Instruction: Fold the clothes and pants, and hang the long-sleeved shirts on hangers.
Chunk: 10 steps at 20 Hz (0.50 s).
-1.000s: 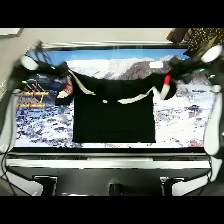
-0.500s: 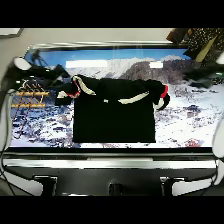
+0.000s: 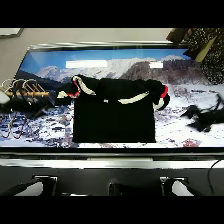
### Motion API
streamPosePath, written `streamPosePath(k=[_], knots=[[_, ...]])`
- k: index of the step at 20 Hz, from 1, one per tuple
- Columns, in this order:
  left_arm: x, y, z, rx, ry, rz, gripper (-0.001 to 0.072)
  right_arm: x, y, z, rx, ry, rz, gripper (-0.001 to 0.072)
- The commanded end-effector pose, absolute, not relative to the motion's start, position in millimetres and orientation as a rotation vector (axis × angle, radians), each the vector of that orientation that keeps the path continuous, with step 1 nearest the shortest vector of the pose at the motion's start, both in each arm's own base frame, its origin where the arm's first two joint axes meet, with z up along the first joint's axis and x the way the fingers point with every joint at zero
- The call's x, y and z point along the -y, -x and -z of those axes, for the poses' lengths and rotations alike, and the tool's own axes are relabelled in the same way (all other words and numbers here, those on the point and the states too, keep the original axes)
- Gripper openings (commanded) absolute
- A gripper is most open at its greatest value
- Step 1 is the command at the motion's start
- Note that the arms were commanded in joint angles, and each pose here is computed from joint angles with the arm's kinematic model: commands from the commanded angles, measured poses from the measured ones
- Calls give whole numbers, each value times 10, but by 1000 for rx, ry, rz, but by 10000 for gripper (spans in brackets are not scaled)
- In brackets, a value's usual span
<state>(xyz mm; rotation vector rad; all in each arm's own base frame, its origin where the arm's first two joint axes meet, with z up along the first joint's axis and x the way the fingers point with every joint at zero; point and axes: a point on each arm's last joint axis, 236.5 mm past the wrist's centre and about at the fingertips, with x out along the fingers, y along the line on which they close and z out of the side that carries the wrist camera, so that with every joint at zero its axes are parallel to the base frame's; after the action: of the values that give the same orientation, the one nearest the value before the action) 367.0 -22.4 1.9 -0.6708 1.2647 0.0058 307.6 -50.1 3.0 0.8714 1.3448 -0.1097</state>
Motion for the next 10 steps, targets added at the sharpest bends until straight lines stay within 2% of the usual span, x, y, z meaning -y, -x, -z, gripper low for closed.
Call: streamPosePath(k=[1, 4, 10], knots=[[541, -3200, 347, -1310, 791, 60, 615, -14, -2749, 422, -1360, -1032, 1, 561], [660, -3061, 469, -1350, 827, 84, 615, -117, -2671, 653, -1352, -1069, 12, 559], [771, -3026, 487, -1372, 805, 111, 615, -633, -2721, 1036, -1457, -919, -55, 560]])
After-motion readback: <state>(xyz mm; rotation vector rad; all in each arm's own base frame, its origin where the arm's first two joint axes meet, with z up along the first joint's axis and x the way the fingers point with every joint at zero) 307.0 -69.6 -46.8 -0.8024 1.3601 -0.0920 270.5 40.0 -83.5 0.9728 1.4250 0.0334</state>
